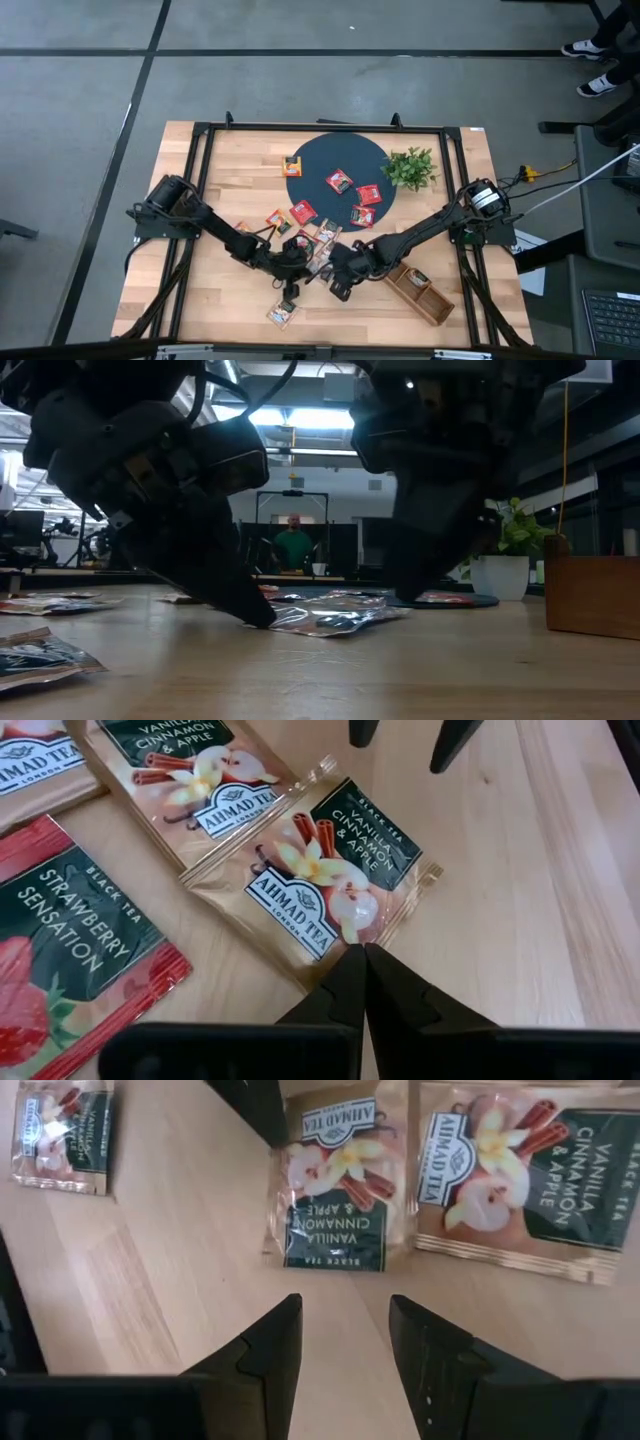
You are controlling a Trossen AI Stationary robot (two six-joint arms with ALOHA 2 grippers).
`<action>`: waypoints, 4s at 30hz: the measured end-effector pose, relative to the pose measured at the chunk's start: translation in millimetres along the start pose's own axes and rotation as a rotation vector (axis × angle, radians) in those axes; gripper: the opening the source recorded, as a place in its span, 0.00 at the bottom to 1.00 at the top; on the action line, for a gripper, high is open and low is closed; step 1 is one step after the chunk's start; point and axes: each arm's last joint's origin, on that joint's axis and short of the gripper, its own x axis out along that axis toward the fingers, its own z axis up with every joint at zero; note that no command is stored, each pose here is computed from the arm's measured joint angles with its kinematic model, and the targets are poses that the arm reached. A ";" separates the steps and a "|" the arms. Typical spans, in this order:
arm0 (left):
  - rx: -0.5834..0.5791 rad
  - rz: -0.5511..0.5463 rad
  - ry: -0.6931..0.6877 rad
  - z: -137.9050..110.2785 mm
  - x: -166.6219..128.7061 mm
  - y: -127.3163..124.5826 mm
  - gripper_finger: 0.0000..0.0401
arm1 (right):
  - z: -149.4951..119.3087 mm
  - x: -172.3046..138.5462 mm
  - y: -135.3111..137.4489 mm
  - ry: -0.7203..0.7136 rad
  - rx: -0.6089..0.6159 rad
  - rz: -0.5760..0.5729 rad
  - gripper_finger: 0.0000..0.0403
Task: Pick & Place Tea
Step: Put the brown tea bag into the middle section of the wooden organizer
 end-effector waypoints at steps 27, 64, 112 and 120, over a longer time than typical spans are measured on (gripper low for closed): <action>0.011 -0.002 -0.030 1.9 0.3 -0.5 0.01 | -7.5 19.7 -27.1 -0.123 0.068 0.066 0.37; -0.095 -0.082 -0.112 73.9 -69.9 19.4 0.15 | 18.0 12.3 -16.7 -0.198 -0.309 0.095 0.01; -0.013 -0.098 -0.035 67.9 -69.2 23.6 0.01 | 58.0 -6.4 -19.3 -0.132 -0.390 0.157 0.32; -0.038 -0.140 -0.186 57.7 -70.1 22.3 0.01 | 49.3 -49.3 -10.5 -0.198 -0.410 0.032 0.34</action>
